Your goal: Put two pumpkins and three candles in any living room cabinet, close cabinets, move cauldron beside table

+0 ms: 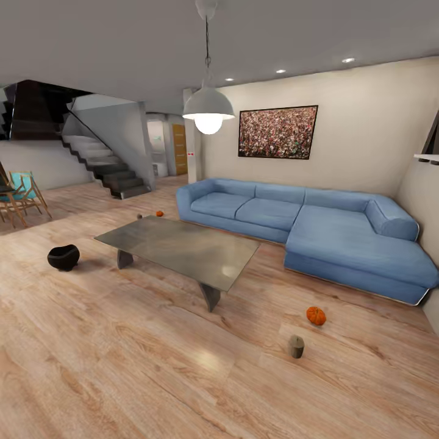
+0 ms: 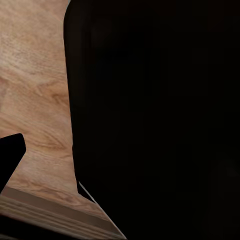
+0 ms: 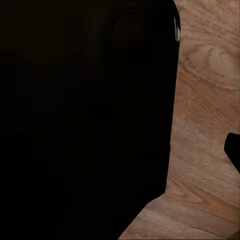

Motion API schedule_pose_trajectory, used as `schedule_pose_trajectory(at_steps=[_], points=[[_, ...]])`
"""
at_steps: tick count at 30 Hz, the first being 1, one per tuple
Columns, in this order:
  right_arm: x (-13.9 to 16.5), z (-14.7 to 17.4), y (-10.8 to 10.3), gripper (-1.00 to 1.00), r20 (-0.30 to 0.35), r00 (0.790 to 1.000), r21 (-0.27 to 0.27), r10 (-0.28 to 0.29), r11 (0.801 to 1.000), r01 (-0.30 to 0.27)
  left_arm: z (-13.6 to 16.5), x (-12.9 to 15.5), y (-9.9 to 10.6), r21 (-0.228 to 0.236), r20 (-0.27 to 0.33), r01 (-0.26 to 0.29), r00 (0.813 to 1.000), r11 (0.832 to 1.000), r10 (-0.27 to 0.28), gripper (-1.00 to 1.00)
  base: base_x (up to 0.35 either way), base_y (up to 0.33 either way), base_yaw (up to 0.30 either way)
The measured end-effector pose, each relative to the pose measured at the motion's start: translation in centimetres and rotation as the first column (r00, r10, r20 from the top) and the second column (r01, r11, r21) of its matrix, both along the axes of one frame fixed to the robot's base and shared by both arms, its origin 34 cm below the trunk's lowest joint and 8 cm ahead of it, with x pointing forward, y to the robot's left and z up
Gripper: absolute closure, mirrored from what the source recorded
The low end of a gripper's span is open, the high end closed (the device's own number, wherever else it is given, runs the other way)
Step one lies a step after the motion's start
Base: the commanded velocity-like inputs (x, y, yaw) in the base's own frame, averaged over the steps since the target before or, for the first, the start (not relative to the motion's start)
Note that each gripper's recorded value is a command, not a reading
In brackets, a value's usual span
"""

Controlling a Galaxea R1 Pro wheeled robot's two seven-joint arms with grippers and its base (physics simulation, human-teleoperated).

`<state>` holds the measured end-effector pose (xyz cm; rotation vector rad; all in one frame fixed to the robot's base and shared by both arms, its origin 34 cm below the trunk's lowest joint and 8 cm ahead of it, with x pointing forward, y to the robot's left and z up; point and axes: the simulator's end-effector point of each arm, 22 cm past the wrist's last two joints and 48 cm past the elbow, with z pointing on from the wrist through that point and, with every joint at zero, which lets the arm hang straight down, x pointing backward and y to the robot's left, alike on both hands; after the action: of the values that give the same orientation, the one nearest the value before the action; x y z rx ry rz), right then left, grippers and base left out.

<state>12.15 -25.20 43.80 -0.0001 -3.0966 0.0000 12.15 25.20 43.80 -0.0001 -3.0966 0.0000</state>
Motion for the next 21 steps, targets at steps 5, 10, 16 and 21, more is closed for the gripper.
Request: schedule_pose_trajectory(at_steps=[5, 10, 16, 21], points=[[-0.06, 0.00, 0.05, -1.00, -0.006, 1.000, -0.003, -0.004, 1.000, 0.004, -0.05, 1.70, 0.41, 0.002, 0.037, 0.000, 0.999, 1.000, 0.000, -1.00, 0.000, 0.000, 0.000], [-0.06, 0.00, 0.05, -1.00, -0.006, 1.000, -0.003, -0.004, 1.000, 0.004, -0.05, 1.70, 0.41, 0.002, 0.037, 0.000, 0.999, 1.000, 0.000, -1.00, 0.000, 0.000, 0.000], [-0.06, 0.00, 0.05, -1.00, -0.006, 1.000, -0.003, -0.004, 1.000, 0.004, -0.05, 1.70, 0.41, 0.002, 0.037, 0.000, 0.999, 1.000, 0.000, -1.00, 0.000, 0.000, 0.000], [-0.05, 0.01, 0.39, -1.00, -0.006, 1.000, 0.004, -0.001, 1.000, 0.001, -0.05, 1.83, 0.36, 0.002, 0.044, 0.003, 0.999, 1.000, -0.003, -1.00, 0.047, -0.042, 0.000]])
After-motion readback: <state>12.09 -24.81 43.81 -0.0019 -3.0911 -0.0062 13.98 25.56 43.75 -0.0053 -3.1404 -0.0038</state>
